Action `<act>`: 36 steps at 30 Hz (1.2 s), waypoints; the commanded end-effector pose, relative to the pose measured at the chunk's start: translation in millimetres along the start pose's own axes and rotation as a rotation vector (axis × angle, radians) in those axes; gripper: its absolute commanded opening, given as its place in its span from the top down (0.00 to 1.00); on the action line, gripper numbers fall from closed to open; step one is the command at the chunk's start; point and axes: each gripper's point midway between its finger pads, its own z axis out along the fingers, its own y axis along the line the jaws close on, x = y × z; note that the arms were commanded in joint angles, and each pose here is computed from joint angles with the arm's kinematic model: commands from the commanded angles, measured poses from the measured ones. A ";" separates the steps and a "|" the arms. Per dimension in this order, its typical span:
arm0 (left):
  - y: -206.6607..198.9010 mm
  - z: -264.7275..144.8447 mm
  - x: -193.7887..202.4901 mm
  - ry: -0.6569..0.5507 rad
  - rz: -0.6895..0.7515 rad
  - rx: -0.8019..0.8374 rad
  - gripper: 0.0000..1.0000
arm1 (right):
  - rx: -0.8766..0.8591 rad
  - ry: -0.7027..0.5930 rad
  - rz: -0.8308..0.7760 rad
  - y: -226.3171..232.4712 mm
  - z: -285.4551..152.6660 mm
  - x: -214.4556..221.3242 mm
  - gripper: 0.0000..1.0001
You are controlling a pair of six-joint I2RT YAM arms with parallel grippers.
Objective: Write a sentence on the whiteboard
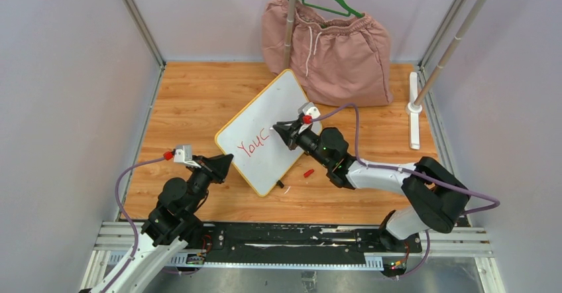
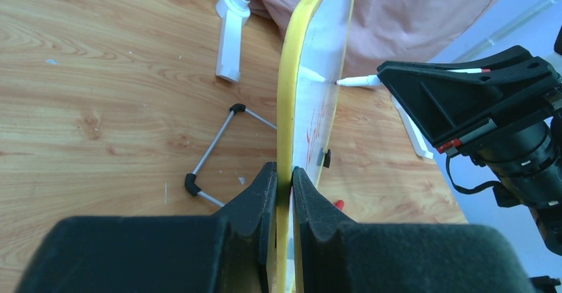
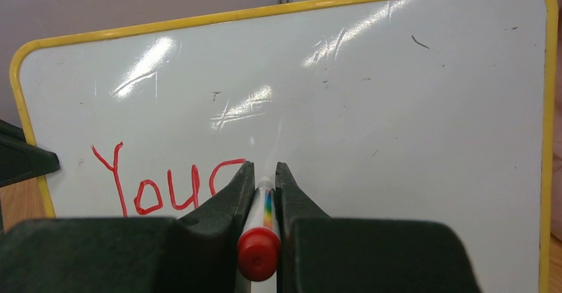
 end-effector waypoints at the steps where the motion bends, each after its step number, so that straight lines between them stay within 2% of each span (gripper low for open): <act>1: 6.9 -2.1 -3.3 -0.011 0.030 -0.033 1.00 | 0.002 -0.053 -0.012 -3.8 11.3 -18.4 1.00; 12: 7.1 -1.8 -3.5 -0.013 0.032 -0.034 1.00 | -0.067 -0.016 0.013 16.1 9.8 -3.0 1.00; 23: 7.2 -1.8 -4.0 -0.014 0.035 -0.035 1.00 | -0.058 0.037 0.022 17.8 -7.0 20.8 1.00; 36: 6.0 -2.0 -4.0 -0.013 0.030 -0.030 1.00 | -0.006 0.005 -0.016 1.4 3.8 -1.5 1.00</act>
